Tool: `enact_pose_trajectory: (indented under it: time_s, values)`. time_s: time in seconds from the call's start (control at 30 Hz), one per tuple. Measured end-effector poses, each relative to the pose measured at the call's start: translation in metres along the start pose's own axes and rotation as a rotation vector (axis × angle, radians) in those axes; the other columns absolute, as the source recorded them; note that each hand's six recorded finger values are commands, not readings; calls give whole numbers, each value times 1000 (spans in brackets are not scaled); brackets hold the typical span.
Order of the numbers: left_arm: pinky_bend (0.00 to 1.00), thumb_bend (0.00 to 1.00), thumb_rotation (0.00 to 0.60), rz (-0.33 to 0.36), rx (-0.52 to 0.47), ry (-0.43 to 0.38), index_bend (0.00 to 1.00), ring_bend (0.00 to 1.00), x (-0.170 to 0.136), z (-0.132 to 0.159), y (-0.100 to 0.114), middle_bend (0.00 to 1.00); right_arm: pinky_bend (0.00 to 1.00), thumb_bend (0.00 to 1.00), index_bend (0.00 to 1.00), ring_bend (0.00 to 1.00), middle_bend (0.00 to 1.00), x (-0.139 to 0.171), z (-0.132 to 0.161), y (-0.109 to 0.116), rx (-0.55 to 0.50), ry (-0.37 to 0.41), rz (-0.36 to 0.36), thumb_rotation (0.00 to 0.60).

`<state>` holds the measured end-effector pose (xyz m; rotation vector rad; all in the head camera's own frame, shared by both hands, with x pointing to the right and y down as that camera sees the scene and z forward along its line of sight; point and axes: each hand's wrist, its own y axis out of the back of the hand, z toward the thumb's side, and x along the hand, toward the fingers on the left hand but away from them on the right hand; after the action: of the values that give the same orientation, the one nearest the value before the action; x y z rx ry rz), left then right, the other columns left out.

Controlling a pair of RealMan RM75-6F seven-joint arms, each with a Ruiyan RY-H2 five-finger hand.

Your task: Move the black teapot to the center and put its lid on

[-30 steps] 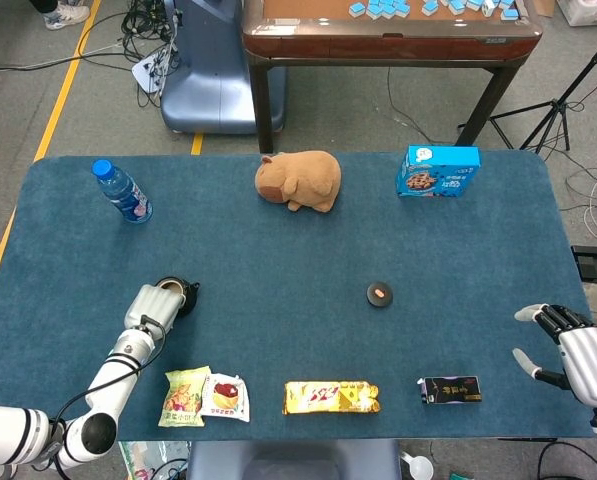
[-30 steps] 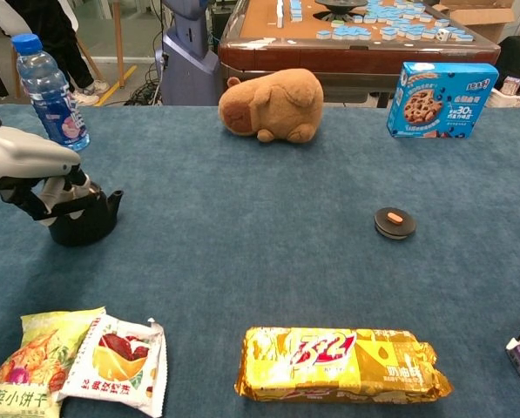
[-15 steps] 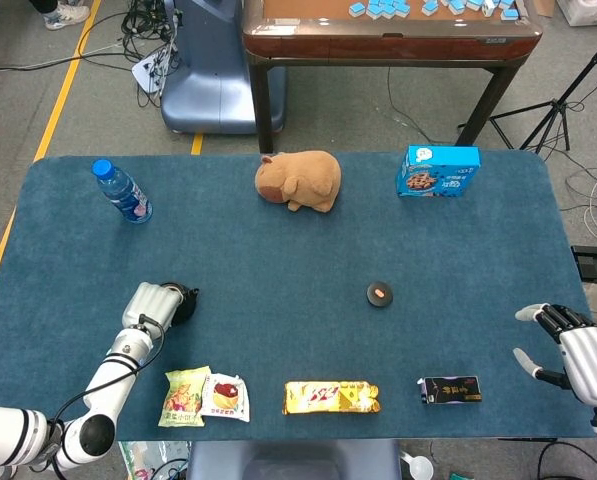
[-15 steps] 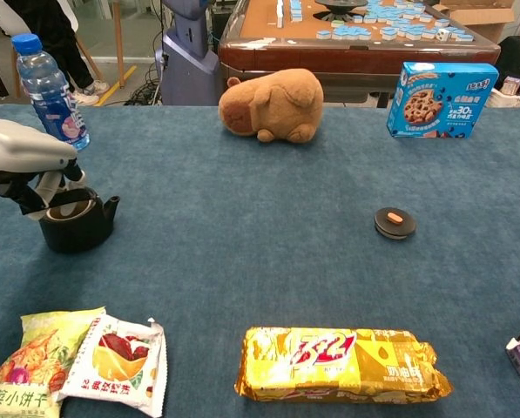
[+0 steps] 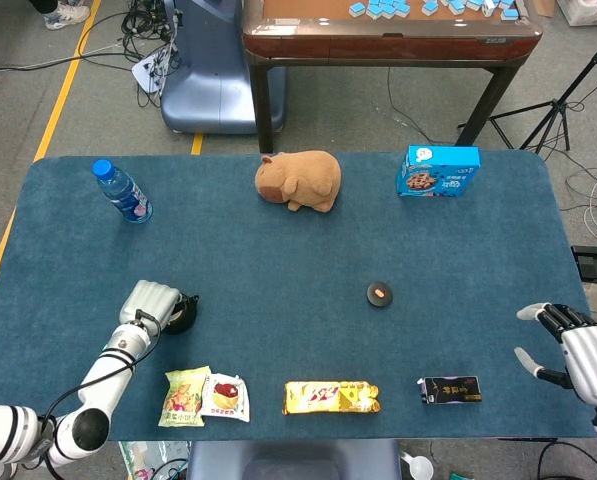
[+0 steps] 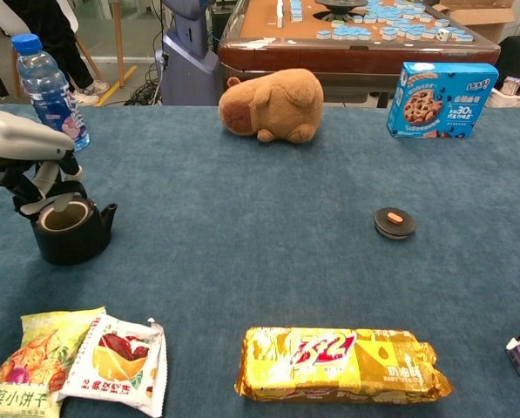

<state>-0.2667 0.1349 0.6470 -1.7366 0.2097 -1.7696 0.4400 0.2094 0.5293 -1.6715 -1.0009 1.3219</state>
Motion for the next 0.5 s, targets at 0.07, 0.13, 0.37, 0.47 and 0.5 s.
enact_pose_trajectory:
  time_s: [0.07,0.13,0.37,0.47,0.5]
  values:
    - [729,978,600,0,0,0,522,433,0,0,1,673,434,263,371,315,367,0,0,0,0,0,0,600]
    - [729,978,600,0,-1,-1,522,433,-1,0,2,673,434,263,371,315,366,0,0,0,0,0,0,600]
    - [729,979,600,-4,-7,-4,533,441,-2,1,7,687,434,264,371,315,366,-1,-1,1,-2,-3,0,600]
    - [729,982,600,-20,-21,-12,535,445,-3,2,7,692,434,263,371,315,366,-1,-2,1,-3,-4,0,600]
    - [729,982,600,-25,-26,-15,536,446,-3,2,7,695,434,263,371,315,367,-1,-2,1,-3,-4,0,600]
